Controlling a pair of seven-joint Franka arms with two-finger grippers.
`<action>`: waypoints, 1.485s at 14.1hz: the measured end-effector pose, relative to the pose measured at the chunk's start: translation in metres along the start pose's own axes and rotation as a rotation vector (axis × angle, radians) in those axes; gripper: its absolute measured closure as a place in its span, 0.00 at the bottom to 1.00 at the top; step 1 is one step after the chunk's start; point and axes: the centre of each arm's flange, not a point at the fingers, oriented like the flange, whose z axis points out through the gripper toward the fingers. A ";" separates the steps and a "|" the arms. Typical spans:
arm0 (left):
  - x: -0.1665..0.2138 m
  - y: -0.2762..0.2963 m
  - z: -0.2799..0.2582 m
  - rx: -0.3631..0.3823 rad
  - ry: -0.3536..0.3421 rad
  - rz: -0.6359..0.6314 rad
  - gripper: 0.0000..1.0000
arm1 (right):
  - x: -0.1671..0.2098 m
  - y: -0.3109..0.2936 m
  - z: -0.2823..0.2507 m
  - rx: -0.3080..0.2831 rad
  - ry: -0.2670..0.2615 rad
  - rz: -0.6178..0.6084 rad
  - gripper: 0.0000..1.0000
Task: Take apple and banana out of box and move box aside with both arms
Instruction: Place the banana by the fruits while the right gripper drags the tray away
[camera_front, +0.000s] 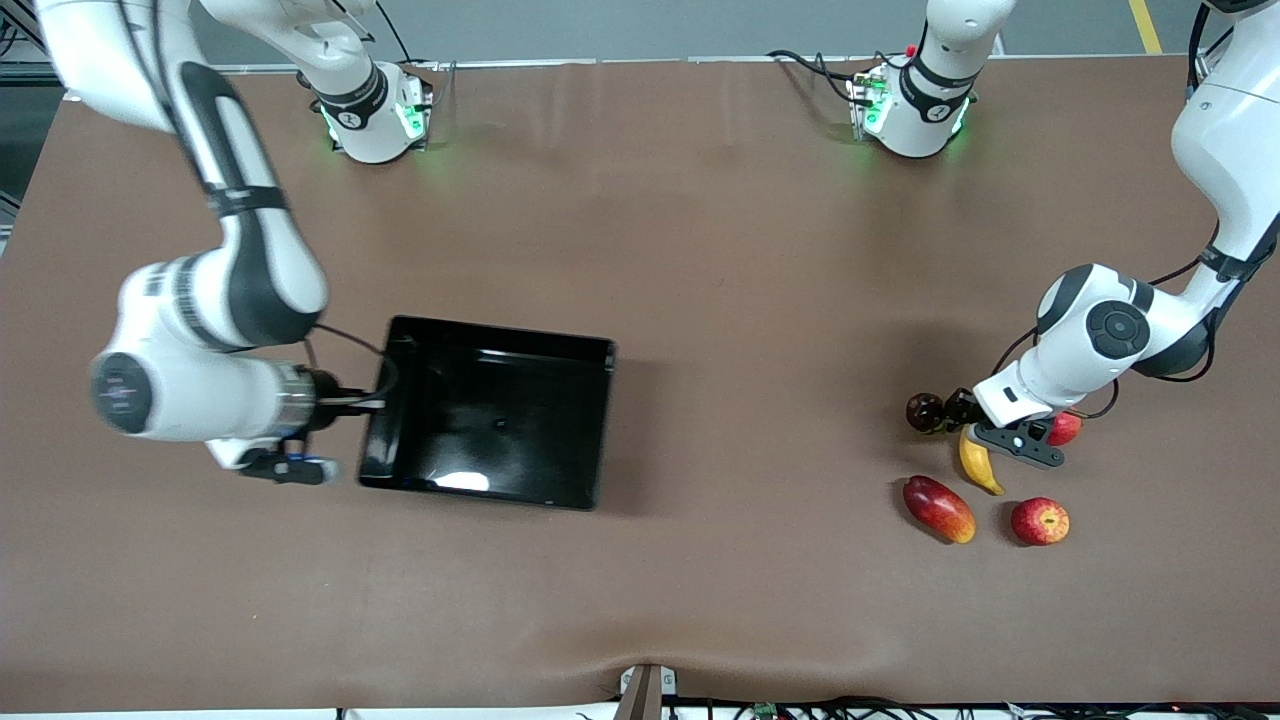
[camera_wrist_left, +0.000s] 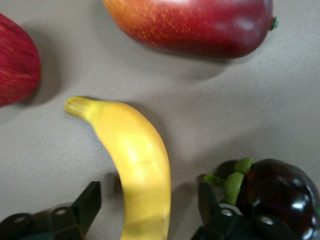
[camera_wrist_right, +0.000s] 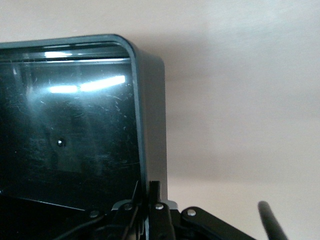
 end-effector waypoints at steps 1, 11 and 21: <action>0.003 -0.001 -0.007 0.010 0.010 0.005 0.01 | 0.003 0.023 -0.006 0.008 -0.002 -0.013 0.94; 0.055 0.004 -0.155 0.123 0.012 0.015 0.00 | 0.000 0.267 -0.020 0.055 0.011 -0.016 0.94; 0.146 0.070 -0.230 0.039 -0.080 -0.113 0.00 | -0.007 0.359 0.058 0.090 0.006 -0.061 0.94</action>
